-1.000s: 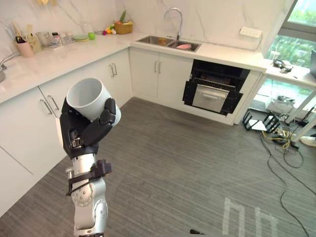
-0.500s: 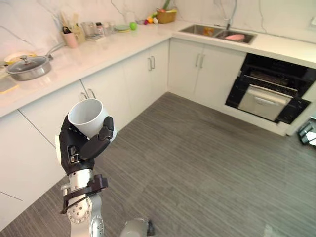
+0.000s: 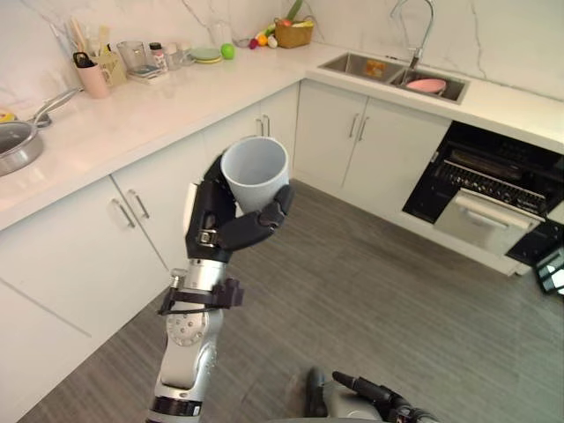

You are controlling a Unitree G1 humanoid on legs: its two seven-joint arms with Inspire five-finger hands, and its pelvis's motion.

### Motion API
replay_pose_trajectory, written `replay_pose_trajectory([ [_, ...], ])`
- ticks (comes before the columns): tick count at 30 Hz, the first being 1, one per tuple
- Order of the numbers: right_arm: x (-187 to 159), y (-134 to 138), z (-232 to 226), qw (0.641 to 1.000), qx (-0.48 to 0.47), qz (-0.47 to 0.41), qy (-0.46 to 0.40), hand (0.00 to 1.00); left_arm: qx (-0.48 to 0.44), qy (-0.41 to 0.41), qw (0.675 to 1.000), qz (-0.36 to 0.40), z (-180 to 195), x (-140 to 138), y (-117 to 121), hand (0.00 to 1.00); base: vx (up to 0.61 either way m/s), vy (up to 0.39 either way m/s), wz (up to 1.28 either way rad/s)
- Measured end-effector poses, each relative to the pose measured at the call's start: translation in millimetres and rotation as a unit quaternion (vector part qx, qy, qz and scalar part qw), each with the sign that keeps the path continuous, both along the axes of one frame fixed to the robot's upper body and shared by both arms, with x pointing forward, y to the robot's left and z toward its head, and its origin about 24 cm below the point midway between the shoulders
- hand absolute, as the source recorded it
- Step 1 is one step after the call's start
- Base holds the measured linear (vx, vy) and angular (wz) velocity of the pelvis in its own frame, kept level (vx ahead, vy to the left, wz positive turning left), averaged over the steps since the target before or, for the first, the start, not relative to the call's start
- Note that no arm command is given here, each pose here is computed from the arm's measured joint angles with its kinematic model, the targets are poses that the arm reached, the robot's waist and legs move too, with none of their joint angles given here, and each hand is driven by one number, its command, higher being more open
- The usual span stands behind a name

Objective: Walk over to the sink, pick up the cup, carry it to the dishwasher, place the cup inside the dishwasher, then close the dishwasher door

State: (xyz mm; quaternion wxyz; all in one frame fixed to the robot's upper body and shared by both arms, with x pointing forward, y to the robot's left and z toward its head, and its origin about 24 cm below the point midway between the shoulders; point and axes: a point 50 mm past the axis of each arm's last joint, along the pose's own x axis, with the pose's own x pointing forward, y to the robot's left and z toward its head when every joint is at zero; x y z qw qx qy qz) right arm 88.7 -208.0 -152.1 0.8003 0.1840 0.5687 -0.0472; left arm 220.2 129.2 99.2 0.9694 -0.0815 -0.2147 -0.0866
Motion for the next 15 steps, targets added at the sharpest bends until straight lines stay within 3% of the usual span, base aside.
replay_pose_trajectory([
  [7,12.6,1.9,8.9,0.999,-0.027,0.043,-0.01,1.0,0.013,0.001,1.0,-0.021,-4.7,-5.8,-16.2,0.0,0.49,-0.254,-0.26],
  [11,7.1,-2.3,7.6,0.998,-0.066,0.011,-0.008,1.0,0.016,-0.009,0.999,-0.048,-3.8,-7.9,-18.5,0.0,0.4,-0.097,-0.27],
  [15,18.7,-11.8,2.5,0.994,-0.106,-0.034,0.005,1.0,0.0,-0.008,0.999,-0.049,-4.0,-9.0,-10.4,0.0,0.48,0.077,-1.09],
])
